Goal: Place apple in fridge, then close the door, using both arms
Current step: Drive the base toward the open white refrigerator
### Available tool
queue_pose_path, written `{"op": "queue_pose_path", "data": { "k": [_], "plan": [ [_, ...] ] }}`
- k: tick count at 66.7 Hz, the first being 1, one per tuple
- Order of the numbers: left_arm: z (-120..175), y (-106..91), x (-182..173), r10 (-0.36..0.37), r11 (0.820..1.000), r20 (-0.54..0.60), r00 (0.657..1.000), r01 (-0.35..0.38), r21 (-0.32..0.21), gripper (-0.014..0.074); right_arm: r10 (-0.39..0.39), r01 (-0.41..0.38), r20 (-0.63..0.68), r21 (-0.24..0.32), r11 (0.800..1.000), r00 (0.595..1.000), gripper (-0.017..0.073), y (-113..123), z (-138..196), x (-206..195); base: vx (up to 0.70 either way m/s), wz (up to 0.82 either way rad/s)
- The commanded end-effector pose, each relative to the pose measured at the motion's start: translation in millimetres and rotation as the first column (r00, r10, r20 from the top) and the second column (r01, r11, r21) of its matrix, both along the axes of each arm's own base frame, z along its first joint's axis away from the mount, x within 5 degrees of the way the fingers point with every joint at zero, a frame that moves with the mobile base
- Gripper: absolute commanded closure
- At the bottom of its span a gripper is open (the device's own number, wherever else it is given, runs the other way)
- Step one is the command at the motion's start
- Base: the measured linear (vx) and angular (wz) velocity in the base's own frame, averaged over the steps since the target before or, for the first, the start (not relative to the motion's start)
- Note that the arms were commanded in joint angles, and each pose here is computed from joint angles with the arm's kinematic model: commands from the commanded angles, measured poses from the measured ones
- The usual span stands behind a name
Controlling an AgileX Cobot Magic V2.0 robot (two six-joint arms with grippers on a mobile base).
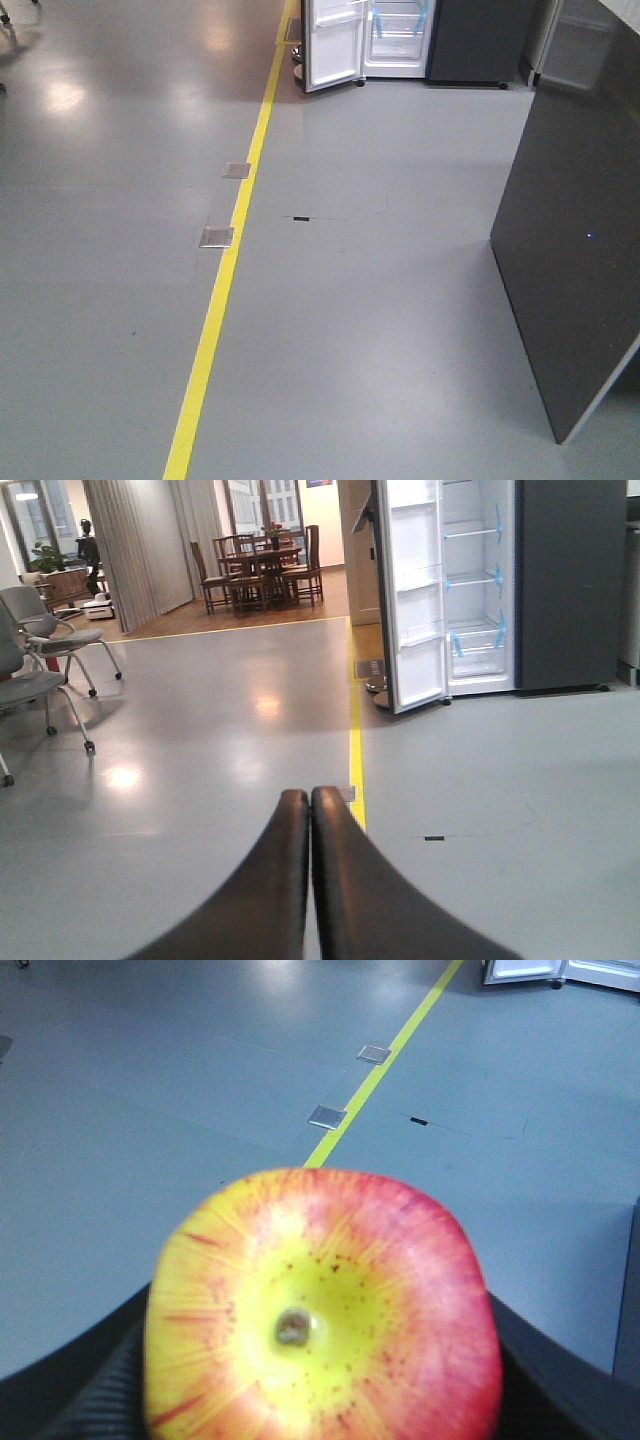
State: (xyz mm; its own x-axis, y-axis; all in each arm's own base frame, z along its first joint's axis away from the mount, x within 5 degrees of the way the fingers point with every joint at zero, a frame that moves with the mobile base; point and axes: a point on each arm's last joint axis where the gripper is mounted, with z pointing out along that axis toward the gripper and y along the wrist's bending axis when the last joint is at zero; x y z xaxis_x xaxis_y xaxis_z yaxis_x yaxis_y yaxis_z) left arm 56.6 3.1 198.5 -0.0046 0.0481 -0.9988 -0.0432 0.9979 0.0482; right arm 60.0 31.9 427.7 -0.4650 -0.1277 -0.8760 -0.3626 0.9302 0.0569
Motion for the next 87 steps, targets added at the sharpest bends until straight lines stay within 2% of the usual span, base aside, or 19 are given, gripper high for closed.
{"op": "queue_pose_path", "data": {
  "k": [1, 87],
  "plan": [
    [-2.4, -1.9, -0.1, -0.024, 1.000, 0.055, 0.998, 0.025, -0.008, 0.0599, -0.011, 0.009, 0.078, 0.028, 1.000, 0.997, 0.0482, 0.4, 11.4, 2.7, 0.16, 0.09],
    [-2.4, -1.9, -0.1, -0.024, 1.000, 0.055, 0.998, 0.025, -0.008, 0.0599, -0.011, 0.009, 0.078, 0.028, 1.000, 0.997, 0.0482, 0.4, 11.4, 2.7, 0.24, 0.01]
  ]
}}
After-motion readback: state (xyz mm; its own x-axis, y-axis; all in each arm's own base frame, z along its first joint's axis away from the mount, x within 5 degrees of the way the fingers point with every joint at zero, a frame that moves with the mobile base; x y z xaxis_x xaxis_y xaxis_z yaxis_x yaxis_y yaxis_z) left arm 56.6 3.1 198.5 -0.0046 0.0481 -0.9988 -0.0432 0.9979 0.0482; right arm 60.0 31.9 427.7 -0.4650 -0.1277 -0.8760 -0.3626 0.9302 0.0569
